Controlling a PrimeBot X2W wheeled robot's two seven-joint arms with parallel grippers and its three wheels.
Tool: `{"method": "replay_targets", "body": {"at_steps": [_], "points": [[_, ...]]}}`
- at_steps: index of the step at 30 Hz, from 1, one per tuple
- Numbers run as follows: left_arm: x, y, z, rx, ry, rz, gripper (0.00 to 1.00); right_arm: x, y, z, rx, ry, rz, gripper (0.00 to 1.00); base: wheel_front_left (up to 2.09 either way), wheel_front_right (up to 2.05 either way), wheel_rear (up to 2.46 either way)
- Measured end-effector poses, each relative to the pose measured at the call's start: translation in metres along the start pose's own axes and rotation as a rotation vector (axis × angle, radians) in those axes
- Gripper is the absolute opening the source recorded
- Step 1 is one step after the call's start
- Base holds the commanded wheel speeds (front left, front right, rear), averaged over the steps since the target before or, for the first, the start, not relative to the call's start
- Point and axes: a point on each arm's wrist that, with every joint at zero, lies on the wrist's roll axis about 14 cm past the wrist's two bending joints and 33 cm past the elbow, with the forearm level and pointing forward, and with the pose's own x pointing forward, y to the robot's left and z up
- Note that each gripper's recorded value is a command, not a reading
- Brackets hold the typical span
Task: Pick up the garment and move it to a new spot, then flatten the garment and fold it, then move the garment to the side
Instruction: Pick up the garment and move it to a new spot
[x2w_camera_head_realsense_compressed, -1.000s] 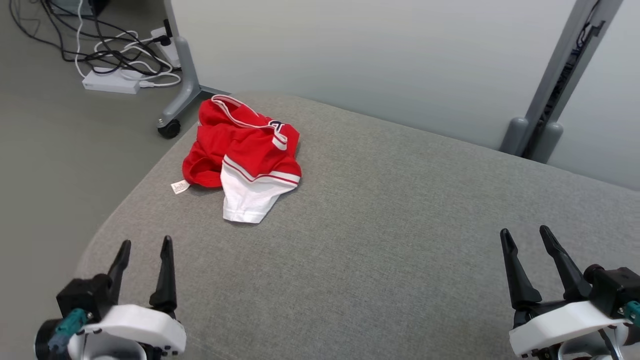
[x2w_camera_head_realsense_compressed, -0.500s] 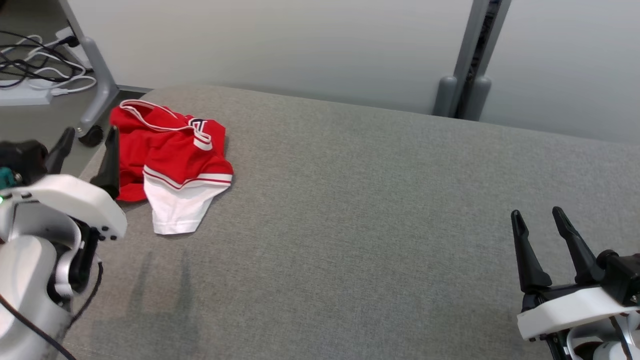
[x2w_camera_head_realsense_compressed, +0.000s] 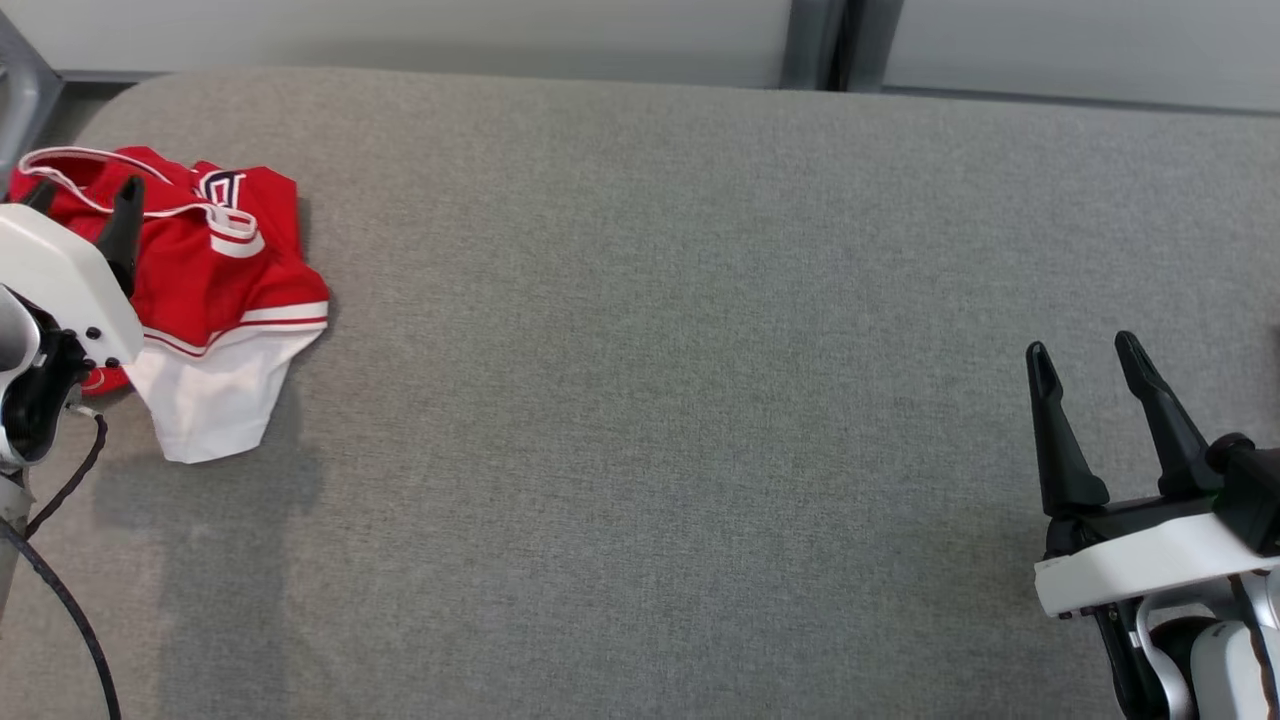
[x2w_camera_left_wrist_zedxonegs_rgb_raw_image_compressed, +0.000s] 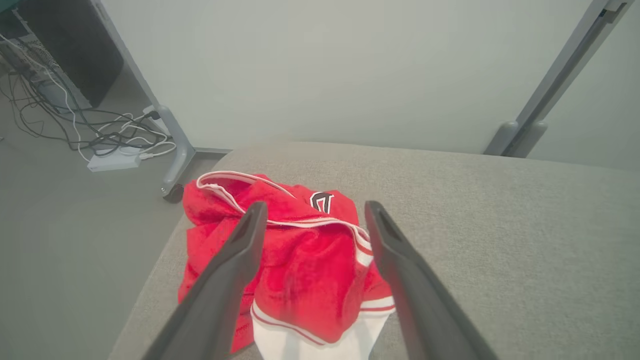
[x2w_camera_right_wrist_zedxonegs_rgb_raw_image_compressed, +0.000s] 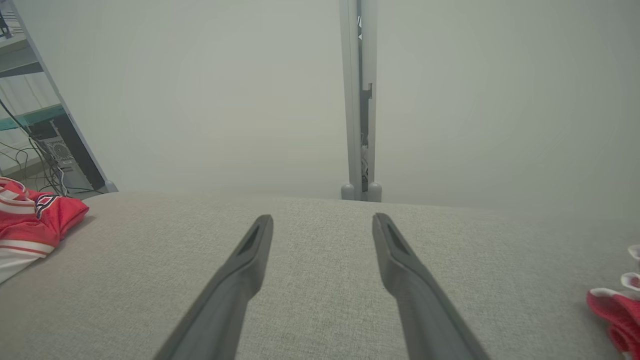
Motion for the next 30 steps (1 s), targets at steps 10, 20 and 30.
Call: {"method": "replay_targets", "body": {"at_steps": [10,20,30], "points": [[0.043,-0.008,-0.06,0.003,0.164,-0.008,1.0,0.014,-0.019,-0.025,-0.011,0.051,-0.04,1.0,0.0,0.0,0.0],[0.067,-0.002,-0.107,0.006,0.249,0.03,1.0,0.021,-0.032,-0.045,-0.033,0.098,-0.063,1.0,0.0,0.0,0.0],[0.068,0.005,-0.085,0.021,0.129,0.062,0.0,0.019,-0.029,-0.04,-0.041,0.089,-0.059,1.0,0.0,0.0,0.0]]}}
